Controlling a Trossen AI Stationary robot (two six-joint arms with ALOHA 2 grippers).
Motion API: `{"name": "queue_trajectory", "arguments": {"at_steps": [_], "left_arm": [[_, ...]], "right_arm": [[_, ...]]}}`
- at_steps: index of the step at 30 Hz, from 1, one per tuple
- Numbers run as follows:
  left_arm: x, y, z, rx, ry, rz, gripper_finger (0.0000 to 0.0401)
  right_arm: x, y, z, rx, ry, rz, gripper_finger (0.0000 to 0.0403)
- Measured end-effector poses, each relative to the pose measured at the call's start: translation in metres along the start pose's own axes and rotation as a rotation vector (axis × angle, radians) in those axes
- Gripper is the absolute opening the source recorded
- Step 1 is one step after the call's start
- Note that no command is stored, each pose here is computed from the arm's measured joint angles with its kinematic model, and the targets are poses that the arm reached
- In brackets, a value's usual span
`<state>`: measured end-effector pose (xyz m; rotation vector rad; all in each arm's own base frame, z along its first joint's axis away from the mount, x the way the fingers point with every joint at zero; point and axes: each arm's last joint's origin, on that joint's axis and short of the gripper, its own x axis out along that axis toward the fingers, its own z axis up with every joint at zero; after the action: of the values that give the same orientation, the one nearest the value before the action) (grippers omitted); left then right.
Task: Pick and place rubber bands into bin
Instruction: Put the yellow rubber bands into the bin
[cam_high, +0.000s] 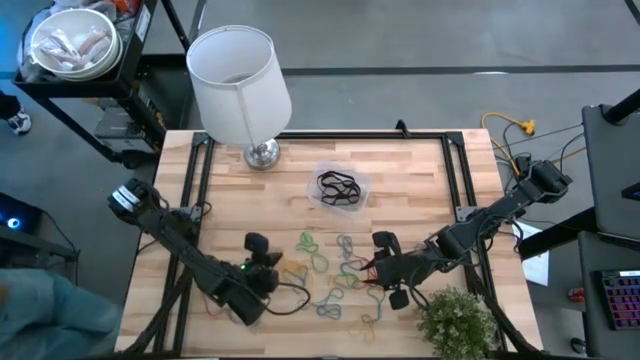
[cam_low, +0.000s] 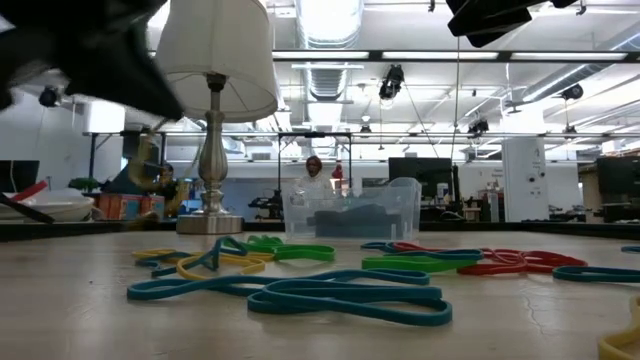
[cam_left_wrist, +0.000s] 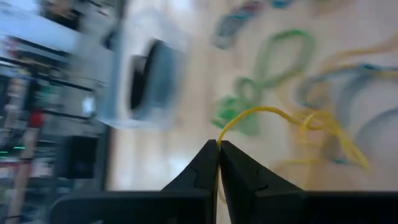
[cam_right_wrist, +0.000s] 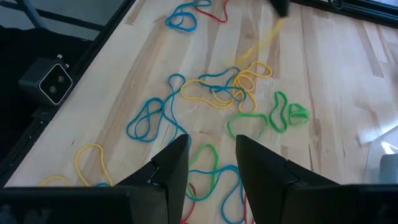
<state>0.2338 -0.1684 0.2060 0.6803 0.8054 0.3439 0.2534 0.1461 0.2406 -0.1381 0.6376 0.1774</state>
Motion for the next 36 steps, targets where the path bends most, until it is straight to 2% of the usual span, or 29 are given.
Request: {"name": "queue_trajectory", "arguments": {"at_steps": [3,11,15,21,30,36], "left_arm": [[0.005,0.014,0.007,0.014,-0.009,0.074,0.0],[0.037,0.065,0.022,0.016,0.01,0.161,0.0],[0.058,0.091,0.032,0.009,-0.029,0.134,0.0],[0.088,0.135,0.044,-0.046,-0.164,0.119,0.0],[0.126,0.19,0.03,-0.182,-0.283,0.115,0.0],[0.151,0.204,0.02,-0.22,-0.299,0.116,0.0]], "right_arm": [[0.0,0.0,0.0,0.0,0.0,0.0,0.0128],[0.0,0.0,0.0,-0.004,0.0,0.0,0.0128],[0.0,0.0,0.0,-0.015,0.002,0.0,0.0128],[0.0,0.0,0.0,-0.02,0.002,0.0,0.0128],[0.0,0.0,0.0,-0.039,0.004,0.0,0.0128],[0.0,0.0,-0.001,-0.04,0.005,0.0,0.0128]]}}
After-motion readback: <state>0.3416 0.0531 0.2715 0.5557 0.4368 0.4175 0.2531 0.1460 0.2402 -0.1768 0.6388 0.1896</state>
